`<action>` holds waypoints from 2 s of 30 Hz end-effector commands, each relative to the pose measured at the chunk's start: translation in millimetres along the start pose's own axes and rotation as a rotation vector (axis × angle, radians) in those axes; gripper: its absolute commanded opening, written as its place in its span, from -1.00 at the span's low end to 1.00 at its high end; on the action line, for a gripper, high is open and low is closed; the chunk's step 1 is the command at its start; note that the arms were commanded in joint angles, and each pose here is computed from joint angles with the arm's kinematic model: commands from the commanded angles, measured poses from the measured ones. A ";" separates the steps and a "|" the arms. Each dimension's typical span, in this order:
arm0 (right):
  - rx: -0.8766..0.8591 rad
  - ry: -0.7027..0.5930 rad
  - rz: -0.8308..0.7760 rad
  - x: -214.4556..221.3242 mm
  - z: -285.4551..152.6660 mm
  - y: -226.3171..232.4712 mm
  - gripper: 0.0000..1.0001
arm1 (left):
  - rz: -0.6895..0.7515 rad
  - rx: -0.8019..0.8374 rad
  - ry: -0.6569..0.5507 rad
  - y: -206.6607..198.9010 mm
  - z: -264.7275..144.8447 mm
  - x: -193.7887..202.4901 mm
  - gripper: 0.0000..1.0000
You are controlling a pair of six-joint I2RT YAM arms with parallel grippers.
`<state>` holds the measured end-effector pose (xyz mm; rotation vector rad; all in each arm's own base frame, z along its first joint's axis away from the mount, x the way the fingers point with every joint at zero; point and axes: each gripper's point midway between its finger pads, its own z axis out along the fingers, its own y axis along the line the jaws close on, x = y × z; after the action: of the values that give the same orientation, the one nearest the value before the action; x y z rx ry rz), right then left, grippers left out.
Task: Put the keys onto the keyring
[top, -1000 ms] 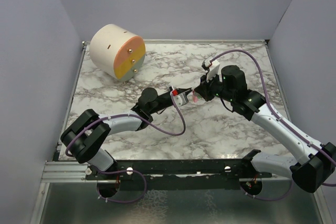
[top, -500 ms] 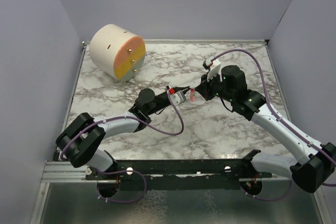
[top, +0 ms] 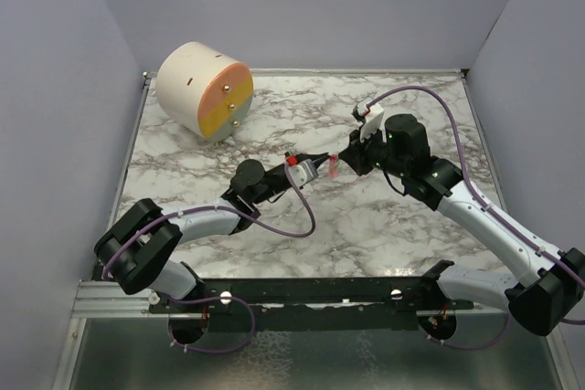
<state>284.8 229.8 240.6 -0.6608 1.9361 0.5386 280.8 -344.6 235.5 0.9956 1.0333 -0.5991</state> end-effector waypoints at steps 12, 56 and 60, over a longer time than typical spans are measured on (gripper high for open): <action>0.013 -0.050 0.013 -14.9 -0.6 -0.4 -0.98 | -0.030 -0.059 -0.187 14.7 -7.7 -50.9 -1.00; 0.126 -0.152 0.074 -25.9 -22.1 -16.4 -0.12 | -0.165 -0.189 -0.070 38.3 -8.2 -32.6 -1.00; 0.109 -0.200 0.068 -16.9 -21.7 -14.4 -0.07 | -0.225 -0.196 -0.057 39.2 -8.1 -35.6 -1.00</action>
<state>283.5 212.5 261.5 -0.5051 1.8603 0.5171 290.0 -325.9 250.9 0.7992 1.1313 -0.6527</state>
